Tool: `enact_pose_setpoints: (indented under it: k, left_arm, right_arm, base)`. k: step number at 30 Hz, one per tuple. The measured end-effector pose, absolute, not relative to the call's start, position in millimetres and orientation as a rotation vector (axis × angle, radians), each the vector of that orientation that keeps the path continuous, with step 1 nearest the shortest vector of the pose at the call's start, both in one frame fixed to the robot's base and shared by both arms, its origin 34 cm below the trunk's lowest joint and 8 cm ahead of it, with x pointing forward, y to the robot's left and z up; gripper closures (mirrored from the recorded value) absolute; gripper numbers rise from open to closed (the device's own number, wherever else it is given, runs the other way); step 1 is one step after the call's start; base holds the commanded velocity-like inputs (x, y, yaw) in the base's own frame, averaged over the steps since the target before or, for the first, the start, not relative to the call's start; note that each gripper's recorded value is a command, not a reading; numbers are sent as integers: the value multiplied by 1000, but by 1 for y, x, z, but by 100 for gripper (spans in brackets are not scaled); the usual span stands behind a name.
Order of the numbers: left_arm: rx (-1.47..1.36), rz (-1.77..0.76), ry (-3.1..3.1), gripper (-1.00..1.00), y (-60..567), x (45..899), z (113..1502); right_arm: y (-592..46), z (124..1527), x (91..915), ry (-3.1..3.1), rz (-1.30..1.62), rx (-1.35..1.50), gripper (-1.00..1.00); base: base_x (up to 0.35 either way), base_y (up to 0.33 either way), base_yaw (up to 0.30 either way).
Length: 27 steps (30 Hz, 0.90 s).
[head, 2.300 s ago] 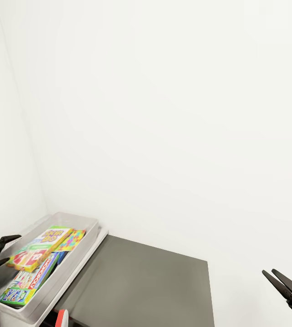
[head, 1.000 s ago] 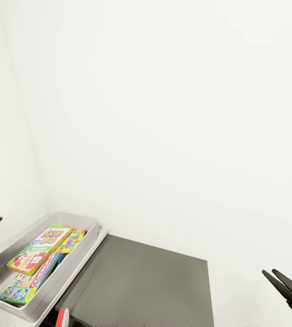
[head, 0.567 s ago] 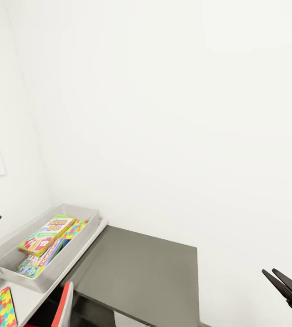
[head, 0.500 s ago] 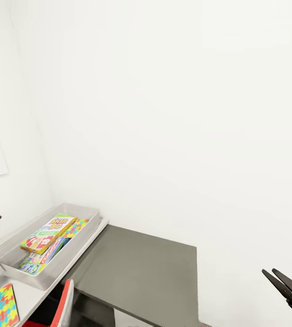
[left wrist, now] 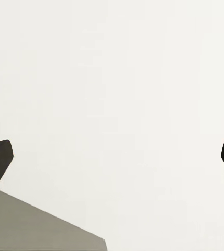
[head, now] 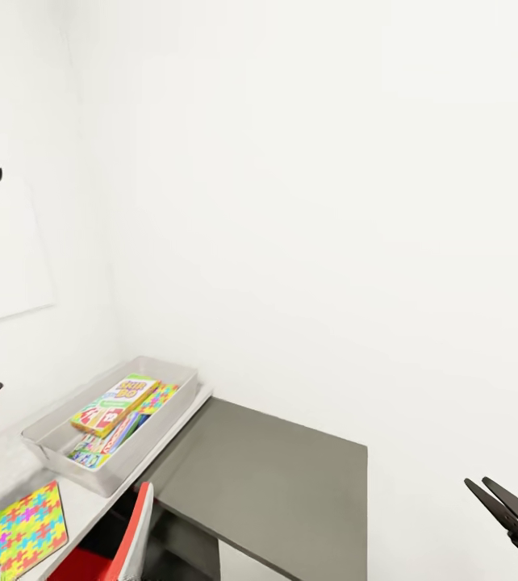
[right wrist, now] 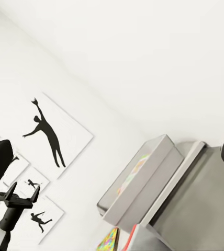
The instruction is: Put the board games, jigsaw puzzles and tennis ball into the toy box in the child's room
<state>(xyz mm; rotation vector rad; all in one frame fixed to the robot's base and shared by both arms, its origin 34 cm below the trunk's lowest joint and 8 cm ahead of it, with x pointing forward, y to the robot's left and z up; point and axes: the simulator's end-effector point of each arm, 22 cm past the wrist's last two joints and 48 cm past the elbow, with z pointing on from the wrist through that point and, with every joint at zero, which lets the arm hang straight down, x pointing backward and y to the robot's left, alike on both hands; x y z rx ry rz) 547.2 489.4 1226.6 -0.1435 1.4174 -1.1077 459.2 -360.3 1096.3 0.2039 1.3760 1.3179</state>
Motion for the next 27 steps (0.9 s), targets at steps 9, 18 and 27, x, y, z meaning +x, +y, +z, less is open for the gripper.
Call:
enact_pose_setpoints:
  k: [9, 18, 27]
  left_arm:
    - [-137, -1106, 1408, -100, 489, 544, 1231]
    - [-131, -1106, 1399, -100, 489, 541, 1235]
    - [-128, -1106, 1395, -100, 489, 540, 1237]
  right_arm:
    - [-360, 1100, 458, 1367, 1317, 196, -100]
    - [-360, 1103, 456, 1359, 1316, 190, -100]
    - [-360, 1104, 455, 1356, 1314, 187, -100]
  base:
    - [-29, 13, 208]
    - [-141, 110, 225]
    - [-135, 98, 144]
